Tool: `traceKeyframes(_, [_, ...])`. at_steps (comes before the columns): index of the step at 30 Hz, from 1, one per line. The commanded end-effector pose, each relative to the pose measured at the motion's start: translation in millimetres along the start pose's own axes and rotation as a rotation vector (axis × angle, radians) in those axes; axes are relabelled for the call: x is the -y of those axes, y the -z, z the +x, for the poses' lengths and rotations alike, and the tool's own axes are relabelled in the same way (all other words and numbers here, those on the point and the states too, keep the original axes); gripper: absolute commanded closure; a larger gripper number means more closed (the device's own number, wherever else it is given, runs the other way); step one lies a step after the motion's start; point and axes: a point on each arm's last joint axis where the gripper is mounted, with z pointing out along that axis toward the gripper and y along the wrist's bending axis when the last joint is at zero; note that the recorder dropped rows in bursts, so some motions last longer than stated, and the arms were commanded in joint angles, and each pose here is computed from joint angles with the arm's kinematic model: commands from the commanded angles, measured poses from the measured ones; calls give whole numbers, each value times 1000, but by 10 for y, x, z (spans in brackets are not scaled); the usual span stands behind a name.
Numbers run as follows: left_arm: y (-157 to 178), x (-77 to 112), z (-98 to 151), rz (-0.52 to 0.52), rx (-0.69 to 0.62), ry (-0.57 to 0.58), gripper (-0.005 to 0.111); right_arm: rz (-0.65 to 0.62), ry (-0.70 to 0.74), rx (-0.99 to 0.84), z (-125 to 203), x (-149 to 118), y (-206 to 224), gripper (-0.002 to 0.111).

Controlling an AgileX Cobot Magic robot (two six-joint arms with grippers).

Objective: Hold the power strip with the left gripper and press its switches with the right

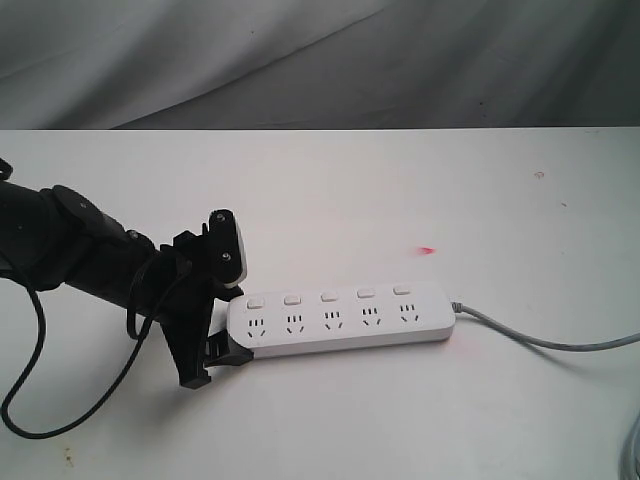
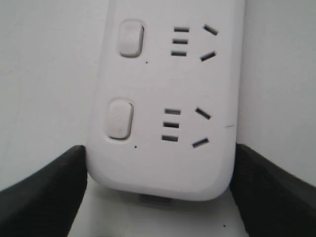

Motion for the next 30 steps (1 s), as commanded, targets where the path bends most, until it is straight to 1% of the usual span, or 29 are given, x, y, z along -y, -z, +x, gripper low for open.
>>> traceKeyframes(1, [2,-26,-3,-15,-3,-2,51,-3,-3,2,9,-4,2,108])
traceKeyframes(20, [2,-26,-3,-15,-3,0,51,-3,-3,2,9,-4,2,108])
traceKeyframes(24, [2,-26,-3,-15,-3,0,51,-28,-103,-33,32,-27,5,108])
traceKeyframes(27, [2,-26,-3,-15,-3,0,51,-83,-106,-149,-101,-35,83,108])
traceKeyframes(30, [2,-26,-3,-15,-3,0,51,-88,-94,-154,-342,10,101,108])
